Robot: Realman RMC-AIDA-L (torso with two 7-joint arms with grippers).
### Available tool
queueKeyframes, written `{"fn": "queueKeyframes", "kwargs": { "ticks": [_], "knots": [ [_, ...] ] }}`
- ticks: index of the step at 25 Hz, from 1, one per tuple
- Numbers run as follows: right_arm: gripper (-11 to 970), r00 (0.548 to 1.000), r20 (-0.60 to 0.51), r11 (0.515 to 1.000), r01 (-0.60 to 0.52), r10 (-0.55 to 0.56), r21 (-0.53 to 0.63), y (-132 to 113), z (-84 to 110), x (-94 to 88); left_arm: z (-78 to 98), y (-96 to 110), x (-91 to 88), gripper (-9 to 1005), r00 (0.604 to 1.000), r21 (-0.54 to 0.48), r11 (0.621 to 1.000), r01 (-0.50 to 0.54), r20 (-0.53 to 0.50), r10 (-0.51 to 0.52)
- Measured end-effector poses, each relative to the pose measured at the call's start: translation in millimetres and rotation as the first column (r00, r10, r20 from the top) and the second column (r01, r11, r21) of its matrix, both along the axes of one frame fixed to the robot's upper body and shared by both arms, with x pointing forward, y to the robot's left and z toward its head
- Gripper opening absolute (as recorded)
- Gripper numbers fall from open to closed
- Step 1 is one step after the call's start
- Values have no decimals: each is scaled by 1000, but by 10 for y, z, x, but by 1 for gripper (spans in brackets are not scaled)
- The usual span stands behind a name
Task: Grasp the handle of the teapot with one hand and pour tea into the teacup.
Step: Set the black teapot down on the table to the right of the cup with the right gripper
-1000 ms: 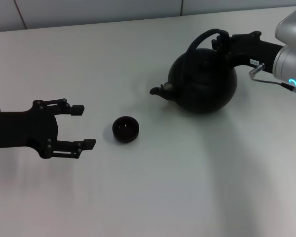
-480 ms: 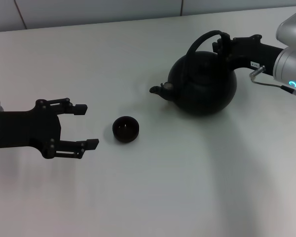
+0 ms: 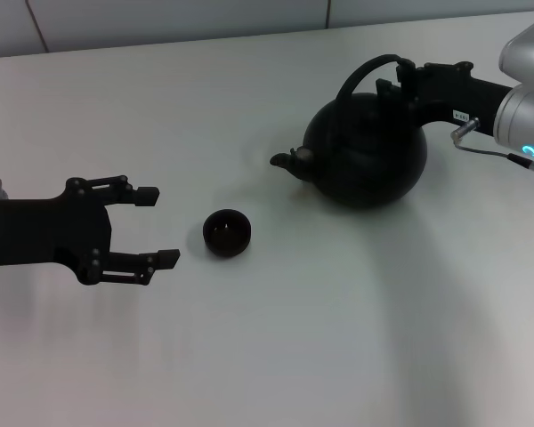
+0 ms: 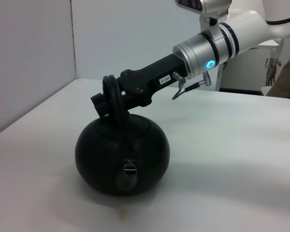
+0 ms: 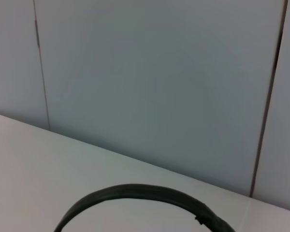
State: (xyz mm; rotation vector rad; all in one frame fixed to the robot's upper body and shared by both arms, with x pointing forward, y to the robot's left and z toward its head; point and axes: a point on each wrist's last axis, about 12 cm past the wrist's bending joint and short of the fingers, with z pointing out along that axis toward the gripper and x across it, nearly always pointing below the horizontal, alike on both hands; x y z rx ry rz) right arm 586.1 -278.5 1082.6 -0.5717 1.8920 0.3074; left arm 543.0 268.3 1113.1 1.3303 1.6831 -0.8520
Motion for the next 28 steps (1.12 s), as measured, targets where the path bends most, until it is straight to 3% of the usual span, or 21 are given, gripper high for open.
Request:
{"fn": "queueKeyframes", "kwargs": {
  "ticks": [10,28],
  "knots": [
    [500,1000,11,1000,-11,11,2,13,26,-15,-1,3,2,860,1000,2,1000,-1,0,1],
    [501,999,18,999,-45,45,11,41,29,-122,57,-70,14,860,1000,-34,999,7,-6,-8]
  ]
}}
